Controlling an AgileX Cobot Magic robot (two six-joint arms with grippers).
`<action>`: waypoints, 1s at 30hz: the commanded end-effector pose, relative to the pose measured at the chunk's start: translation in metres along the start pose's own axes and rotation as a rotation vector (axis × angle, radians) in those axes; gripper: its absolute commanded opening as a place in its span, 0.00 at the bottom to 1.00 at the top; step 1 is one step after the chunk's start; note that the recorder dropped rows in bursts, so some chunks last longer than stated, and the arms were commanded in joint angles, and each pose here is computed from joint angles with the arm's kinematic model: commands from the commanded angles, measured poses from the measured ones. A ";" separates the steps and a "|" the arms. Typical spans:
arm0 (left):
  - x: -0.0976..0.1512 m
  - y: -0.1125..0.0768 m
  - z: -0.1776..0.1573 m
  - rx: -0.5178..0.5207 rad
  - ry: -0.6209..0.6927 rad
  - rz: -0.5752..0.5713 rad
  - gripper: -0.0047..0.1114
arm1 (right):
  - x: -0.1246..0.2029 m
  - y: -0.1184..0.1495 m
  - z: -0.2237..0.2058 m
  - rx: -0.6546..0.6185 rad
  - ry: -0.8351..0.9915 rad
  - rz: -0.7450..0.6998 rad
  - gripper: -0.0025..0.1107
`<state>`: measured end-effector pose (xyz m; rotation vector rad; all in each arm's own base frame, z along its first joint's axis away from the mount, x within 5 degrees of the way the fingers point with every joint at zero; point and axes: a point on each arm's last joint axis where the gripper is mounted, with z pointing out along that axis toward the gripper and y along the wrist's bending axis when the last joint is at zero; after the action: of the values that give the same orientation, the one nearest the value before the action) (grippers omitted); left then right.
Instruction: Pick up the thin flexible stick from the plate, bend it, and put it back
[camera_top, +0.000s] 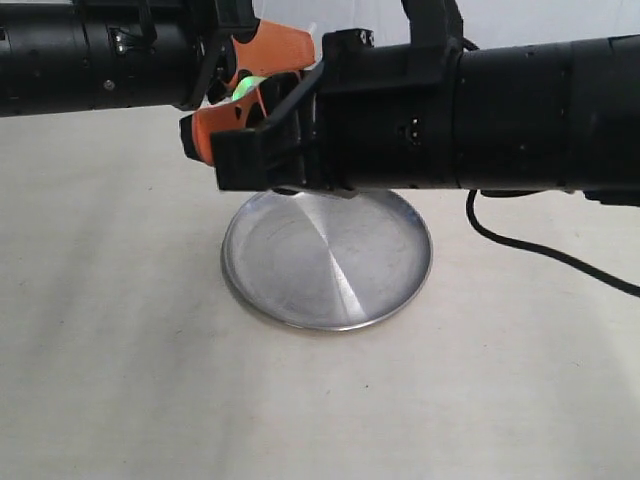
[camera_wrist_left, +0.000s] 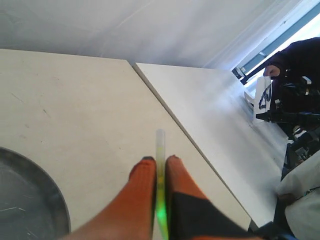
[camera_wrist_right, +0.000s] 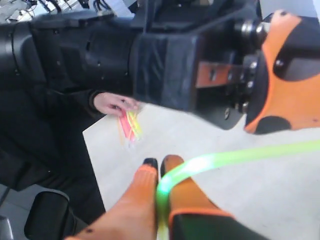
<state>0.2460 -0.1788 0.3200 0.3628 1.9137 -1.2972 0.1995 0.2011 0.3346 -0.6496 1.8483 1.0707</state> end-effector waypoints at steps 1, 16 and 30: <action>0.004 -0.002 0.001 0.028 0.034 0.033 0.04 | -0.008 -0.009 -0.004 0.107 -0.060 0.004 0.01; 0.004 -0.003 0.001 0.033 0.036 0.033 0.04 | -0.012 -0.022 -0.007 0.251 -0.103 0.004 0.01; 0.004 -0.003 0.001 0.037 0.037 0.033 0.04 | -0.015 -0.032 -0.011 0.373 -0.138 0.006 0.01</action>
<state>0.2513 -0.1768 0.3156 0.3393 1.9367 -1.2334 0.2139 0.1878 0.3374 -0.4606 1.8552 0.8620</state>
